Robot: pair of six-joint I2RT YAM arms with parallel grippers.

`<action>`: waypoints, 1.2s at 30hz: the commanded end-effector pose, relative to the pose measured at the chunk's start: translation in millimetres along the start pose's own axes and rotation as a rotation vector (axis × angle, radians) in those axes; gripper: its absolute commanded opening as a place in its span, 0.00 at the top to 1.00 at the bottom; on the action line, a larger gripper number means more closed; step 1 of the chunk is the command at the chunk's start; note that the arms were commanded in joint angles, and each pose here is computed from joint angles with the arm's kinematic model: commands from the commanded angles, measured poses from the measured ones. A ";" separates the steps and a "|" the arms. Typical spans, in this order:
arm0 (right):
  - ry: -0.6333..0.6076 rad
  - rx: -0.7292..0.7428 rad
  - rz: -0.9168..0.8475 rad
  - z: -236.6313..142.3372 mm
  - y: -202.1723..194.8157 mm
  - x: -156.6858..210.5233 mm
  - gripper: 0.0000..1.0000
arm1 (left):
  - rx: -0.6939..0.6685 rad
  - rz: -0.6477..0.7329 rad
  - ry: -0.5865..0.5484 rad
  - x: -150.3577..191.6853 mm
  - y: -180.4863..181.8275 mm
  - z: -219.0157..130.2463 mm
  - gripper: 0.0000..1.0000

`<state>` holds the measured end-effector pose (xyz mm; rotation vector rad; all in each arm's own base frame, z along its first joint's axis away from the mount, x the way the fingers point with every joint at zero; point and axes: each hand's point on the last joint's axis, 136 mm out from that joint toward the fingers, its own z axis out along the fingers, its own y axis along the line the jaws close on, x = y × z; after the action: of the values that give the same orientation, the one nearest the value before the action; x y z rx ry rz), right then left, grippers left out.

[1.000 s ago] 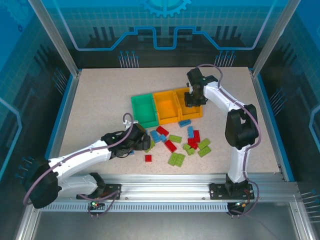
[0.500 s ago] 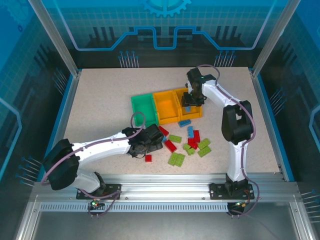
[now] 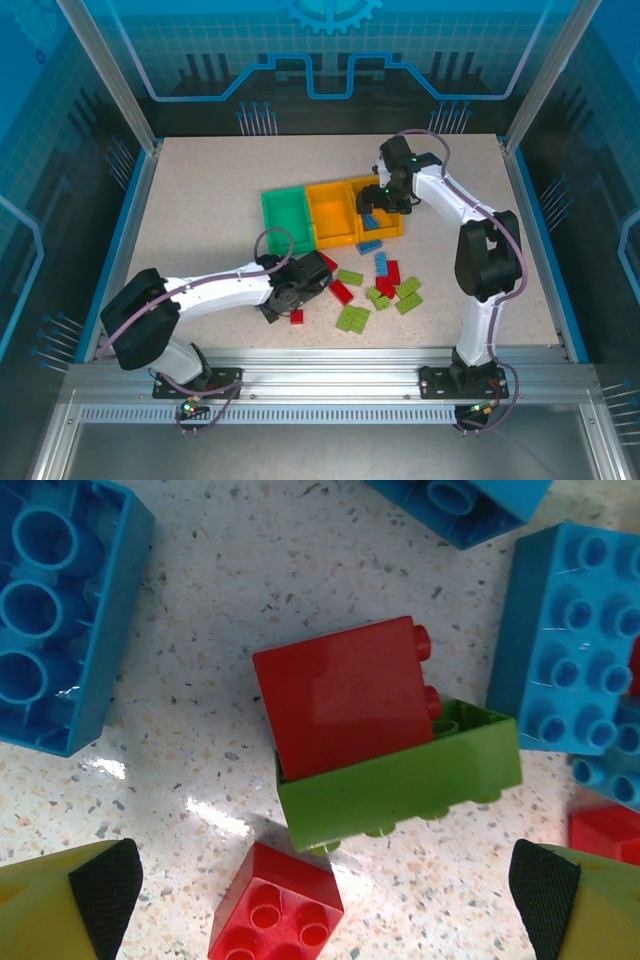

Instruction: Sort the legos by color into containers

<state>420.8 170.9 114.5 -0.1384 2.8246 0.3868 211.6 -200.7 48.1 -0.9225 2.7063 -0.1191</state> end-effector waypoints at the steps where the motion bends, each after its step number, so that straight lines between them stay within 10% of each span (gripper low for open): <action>1: -0.039 -0.034 -0.019 -16.5 8.5 1.2 0.18 | 0.012 -0.029 -0.023 -9.6 -10.5 0.8 0.01; 36: -0.034 0.045 0.002 -24.5 -27.4 26.0 0.16 | -0.023 -0.047 -0.007 -11.8 -8.0 24.9 0.11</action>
<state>393.2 144.7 113.3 -0.1284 2.8226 0.3349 241.2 -209.6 35.8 -0.9618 2.6738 -0.1488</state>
